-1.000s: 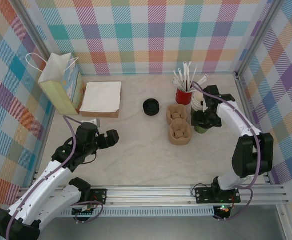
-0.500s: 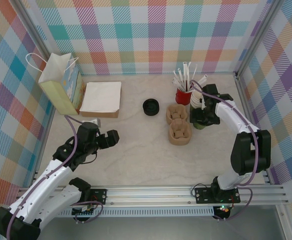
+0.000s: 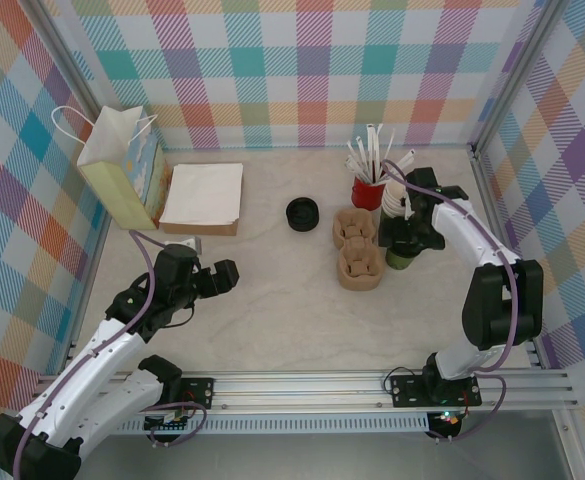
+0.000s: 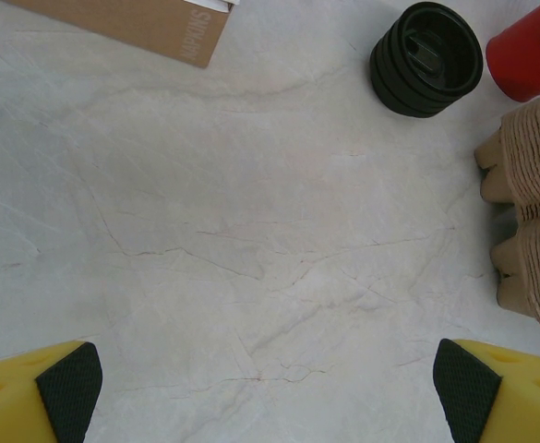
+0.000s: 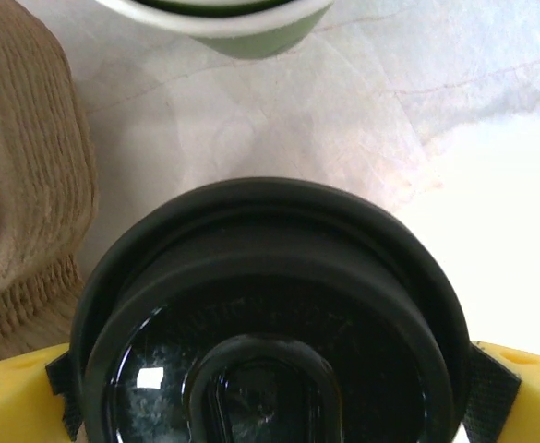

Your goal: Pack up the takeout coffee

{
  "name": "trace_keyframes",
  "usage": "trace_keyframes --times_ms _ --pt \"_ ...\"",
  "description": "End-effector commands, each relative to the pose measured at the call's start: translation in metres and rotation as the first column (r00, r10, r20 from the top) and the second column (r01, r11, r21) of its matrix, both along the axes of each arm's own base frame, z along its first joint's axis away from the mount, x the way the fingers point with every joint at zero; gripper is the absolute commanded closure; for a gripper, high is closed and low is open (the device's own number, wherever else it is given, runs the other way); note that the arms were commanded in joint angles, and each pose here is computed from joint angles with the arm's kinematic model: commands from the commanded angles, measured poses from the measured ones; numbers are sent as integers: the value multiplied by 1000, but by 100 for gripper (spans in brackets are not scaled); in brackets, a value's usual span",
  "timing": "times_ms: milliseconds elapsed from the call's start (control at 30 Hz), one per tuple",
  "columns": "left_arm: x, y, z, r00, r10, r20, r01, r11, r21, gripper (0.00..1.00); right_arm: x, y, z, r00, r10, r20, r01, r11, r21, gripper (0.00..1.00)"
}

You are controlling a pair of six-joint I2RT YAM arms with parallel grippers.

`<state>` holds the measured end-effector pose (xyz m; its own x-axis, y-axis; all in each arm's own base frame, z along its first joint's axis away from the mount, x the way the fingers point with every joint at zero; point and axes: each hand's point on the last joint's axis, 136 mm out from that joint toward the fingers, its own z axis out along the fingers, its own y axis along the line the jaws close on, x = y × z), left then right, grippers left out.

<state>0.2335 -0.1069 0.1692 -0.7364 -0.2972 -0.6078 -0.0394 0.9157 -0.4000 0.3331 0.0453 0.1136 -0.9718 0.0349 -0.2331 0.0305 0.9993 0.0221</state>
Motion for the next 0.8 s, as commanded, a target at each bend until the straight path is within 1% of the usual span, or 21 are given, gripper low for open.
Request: trace_keyframes --times_ms 0,267,367,467,567,633,767 --pt "6 -3 22 999 -10 50 11 1000 -28 5 -18 -4 16 999 3 -47 -3 1000 -9 0" --pt "11 -9 46 997 -51 50 52 999 -8 4 -37 -5 75 997 6 80 -7 1000 18 0" --pt "17 -10 64 996 -77 51 77 997 0 4 -45 -7 99 990 7 139 -10 1000 21 0" --pt "28 -4 87 995 -86 45 85 996 18 4 -53 -6 126 974 11 224 -21 999 45 0" --pt "43 7 110 996 -88 36 86 995 46 4 -64 2 152 949 4 314 -40 993 109 0" --pt "56 16 124 995 -95 17 93 993 75 4 -72 12 169 929 -5 370 -68 981 183 0" --pt "82 38 145 995 -99 -16 100 984 151 5 -87 37 198 887 -18 461 -155 929 335 0"
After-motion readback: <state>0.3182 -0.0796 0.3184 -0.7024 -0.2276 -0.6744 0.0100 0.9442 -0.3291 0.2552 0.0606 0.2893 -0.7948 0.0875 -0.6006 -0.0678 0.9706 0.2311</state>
